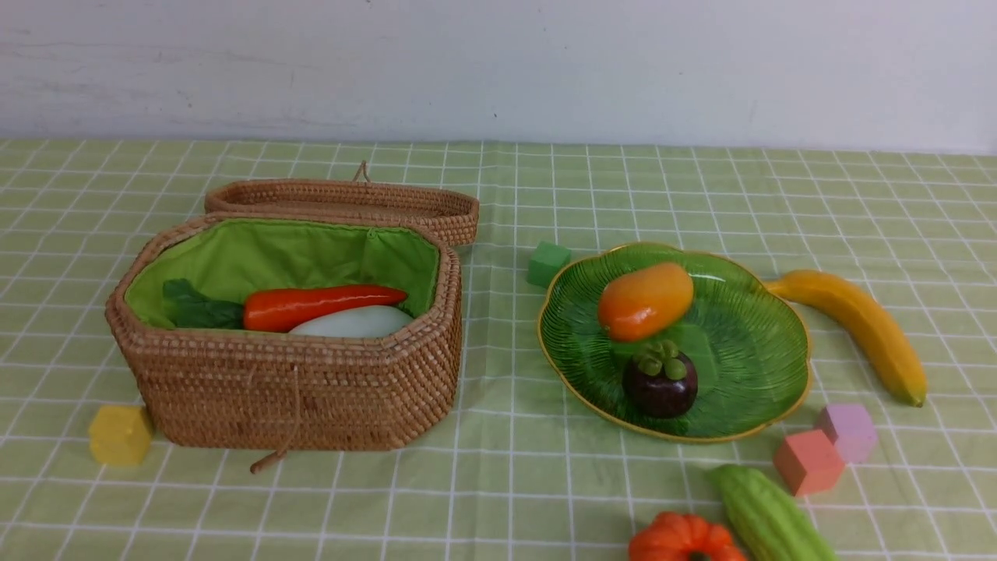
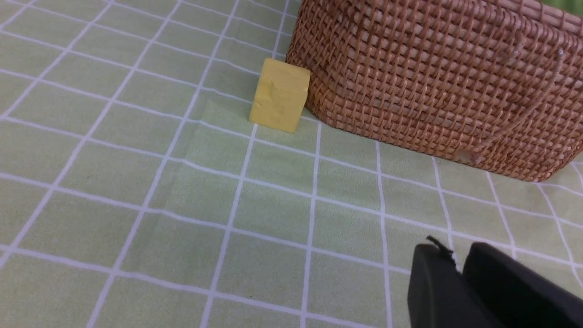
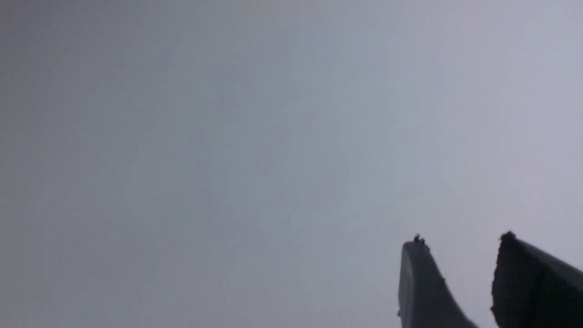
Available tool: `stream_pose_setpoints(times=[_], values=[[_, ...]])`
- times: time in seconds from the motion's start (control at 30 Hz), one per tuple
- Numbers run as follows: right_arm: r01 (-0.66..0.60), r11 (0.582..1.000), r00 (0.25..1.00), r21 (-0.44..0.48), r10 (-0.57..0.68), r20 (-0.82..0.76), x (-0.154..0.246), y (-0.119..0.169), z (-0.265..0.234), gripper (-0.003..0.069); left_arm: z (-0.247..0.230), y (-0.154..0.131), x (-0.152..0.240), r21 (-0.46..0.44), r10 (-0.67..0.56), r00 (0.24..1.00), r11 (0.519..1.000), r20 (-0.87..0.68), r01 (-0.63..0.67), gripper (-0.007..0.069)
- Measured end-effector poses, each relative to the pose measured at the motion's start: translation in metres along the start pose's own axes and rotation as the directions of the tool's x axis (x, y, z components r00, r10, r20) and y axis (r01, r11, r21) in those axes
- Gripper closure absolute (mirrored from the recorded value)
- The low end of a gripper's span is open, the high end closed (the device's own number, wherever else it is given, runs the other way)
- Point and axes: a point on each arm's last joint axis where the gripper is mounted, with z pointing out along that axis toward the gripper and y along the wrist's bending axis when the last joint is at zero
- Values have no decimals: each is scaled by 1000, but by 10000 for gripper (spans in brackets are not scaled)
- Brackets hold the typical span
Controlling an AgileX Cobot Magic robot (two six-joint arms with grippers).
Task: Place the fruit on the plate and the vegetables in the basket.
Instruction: Use the right arm to grab a banana and put it into the right plate
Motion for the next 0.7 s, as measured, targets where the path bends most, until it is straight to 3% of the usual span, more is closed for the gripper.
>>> stream_pose_setpoints(times=[0.13, 0.27, 0.5, 0.7], values=[[96, 995, 947, 33, -81, -312, 43, -11, 39, 419, 0, 0, 0, 0, 0, 1000, 1000, 0, 0, 533], [198, 980, 830, 34, -149, -538, 82, -24, 64, 419, 0, 0, 0, 0, 0, 1000, 1000, 0, 0, 533], [223, 974, 711, 46, -130, -691, 129, -40, 94, 419, 0, 0, 0, 0, 0, 1000, 1000, 0, 0, 524], [193, 975, 513, 110, -5, -858, 179, -55, 128, 415, 0, 0, 0, 0, 0, 1000, 1000, 0, 0, 519]])
